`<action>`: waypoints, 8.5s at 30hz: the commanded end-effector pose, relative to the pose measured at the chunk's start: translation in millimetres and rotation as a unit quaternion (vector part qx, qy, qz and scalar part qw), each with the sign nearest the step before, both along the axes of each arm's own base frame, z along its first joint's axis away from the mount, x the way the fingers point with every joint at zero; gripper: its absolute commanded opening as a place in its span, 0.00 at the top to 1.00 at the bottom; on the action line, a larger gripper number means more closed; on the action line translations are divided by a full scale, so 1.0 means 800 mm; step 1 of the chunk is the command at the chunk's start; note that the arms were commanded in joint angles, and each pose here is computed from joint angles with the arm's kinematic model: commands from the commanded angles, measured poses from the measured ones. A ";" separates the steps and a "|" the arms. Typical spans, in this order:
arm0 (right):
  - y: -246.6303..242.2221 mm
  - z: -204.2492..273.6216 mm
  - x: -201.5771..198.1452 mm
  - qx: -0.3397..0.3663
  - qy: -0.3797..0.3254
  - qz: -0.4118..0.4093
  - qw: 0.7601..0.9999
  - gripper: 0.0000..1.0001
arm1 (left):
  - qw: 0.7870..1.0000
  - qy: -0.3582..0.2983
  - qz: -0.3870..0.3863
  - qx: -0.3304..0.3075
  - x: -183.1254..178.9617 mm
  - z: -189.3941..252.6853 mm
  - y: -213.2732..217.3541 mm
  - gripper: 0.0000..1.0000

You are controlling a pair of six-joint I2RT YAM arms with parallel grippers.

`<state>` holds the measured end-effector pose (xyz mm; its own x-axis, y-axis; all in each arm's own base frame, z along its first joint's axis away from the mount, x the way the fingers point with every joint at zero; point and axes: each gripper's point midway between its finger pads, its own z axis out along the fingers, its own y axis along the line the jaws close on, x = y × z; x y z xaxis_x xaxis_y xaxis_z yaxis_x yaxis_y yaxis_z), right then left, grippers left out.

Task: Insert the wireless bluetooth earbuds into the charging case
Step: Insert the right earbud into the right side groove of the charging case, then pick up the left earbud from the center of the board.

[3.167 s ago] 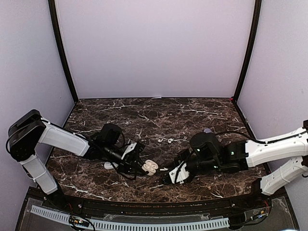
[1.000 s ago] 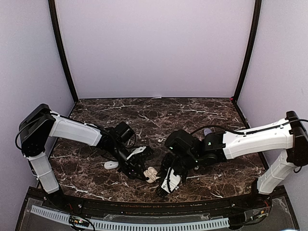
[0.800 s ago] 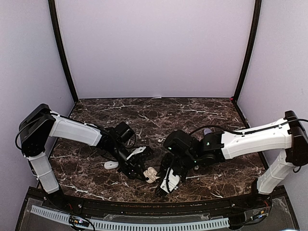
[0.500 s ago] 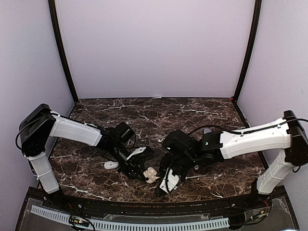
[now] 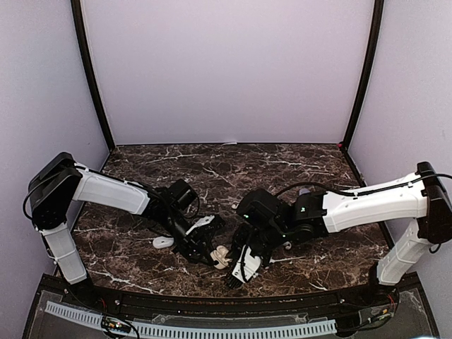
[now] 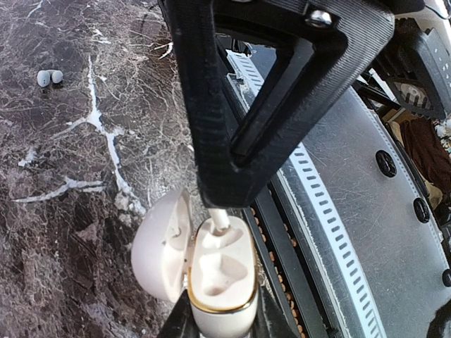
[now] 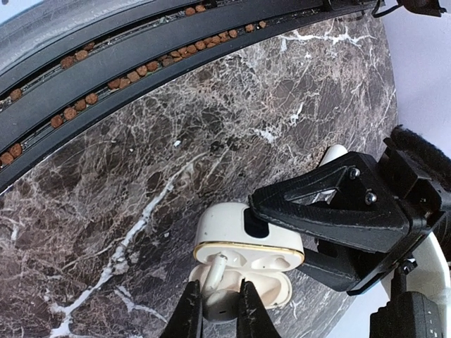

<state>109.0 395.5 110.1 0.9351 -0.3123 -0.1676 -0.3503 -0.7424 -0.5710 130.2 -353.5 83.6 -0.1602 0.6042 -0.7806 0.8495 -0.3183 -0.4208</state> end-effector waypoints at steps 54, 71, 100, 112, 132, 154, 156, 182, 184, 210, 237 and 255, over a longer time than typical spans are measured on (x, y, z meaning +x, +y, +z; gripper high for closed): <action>0.043 -0.012 -0.014 -0.013 0.048 -0.012 0.999 0.96 | 0.999 -0.012 -0.012 -0.048 -0.007 0.030 -0.003 0.84; 0.042 0.002 -0.010 0.007 0.063 -0.025 0.998 0.76 | 0.999 -0.012 -0.016 -0.049 -0.009 0.028 -0.003 0.85; 0.021 0.088 -0.027 0.133 0.171 -0.019 0.976 0.63 | 0.995 -0.062 0.008 -0.083 -0.009 0.024 0.003 0.85; -0.027 0.189 0.050 0.410 0.229 -0.166 0.867 0.40 | 0.976 -0.151 0.066 -0.140 0.002 0.045 0.016 0.86; -0.082 0.169 0.182 0.509 0.338 -0.522 0.595 0.01 | 0.945 -0.225 0.078 -0.224 -0.014 0.068 0.037 0.86; -0.034 0.082 0.183 0.405 0.403 -0.554 0.605 0.19 | 0.925 -0.262 0.113 -0.251 -0.015 0.079 0.052 0.86; -0.035 0.076 0.183 0.402 0.406 -0.560 0.600 0.19 | 0.925 -0.261 0.124 -0.247 -0.012 0.078 0.052 0.86; -0.034 -0.044 0.166 0.377 0.370 -0.594 0.607 0.37 | 0.918 -0.224 0.199 -0.261 0.021 0.088 0.076 0.88; -0.033 -0.051 0.166 0.374 0.372 -0.596 0.606 0.41 | 0.915 -0.229 0.204 -0.260 0.023 0.087 0.078 0.88; -0.021 -0.118 0.271 0.324 0.375 -0.686 0.533 0.52 | 0.910 -0.238 0.226 -0.252 0.029 0.086 0.089 0.89; -0.011 -0.131 0.332 0.248 0.374 -0.793 0.412 0.68 | 0.906 -0.246 0.236 -0.252 0.029 0.087 0.097 0.89; -0.009 -0.149 0.326 0.203 0.334 -0.803 0.450 0.72 | 0.906 -0.246 0.235 -0.253 0.027 0.087 0.099 0.89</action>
<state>379.2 399.0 24.8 -0.7100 -0.2250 -0.6672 -0.4389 0.8824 0.1694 155.3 -277.1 151.1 0.1168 0.1143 -0.9866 0.9881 0.0863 0.1270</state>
